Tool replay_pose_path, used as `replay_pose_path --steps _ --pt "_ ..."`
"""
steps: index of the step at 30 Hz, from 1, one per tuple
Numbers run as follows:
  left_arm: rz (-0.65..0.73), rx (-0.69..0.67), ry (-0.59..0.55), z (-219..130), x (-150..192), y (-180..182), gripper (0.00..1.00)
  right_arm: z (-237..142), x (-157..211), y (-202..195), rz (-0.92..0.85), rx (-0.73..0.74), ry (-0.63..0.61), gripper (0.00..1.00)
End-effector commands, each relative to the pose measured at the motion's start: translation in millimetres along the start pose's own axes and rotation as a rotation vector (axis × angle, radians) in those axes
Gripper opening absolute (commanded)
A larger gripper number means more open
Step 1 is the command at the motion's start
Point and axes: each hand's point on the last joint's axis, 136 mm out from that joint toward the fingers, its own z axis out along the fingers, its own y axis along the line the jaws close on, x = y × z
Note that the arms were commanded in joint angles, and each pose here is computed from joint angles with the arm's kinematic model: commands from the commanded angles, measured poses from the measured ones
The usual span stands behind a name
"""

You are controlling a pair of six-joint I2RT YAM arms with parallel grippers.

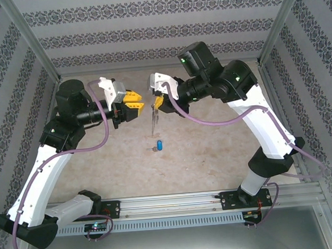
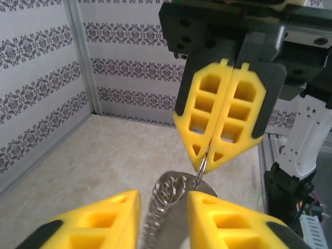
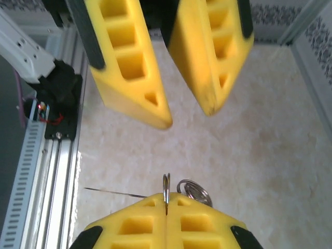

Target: Put the keys on the keyring

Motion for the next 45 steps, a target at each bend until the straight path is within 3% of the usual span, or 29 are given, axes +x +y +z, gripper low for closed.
replay_pose_path --steps 1,19,25,32,43,45 --pt "0.051 0.04 0.002 -3 -6 -13 0.26 -7 3 0 -0.012 0.035 0.044 0.0" --pt "0.001 0.156 0.026 16 5 -27 0.35 5 -4 5 0.035 0.0 0.05 0.0" --pt "0.0 0.159 0.041 20 10 -26 0.34 7 -5 7 0.032 -0.012 0.047 0.0" --pt "-0.01 0.168 0.059 24 16 -25 0.28 8 -5 8 0.033 -0.018 0.05 0.0" --pt "-0.007 0.178 0.056 29 18 -26 0.0 7 -5 11 0.026 -0.027 0.044 0.0" --pt "-0.008 0.179 0.042 28 15 -27 0.0 6 -6 11 0.023 -0.026 0.042 0.0"
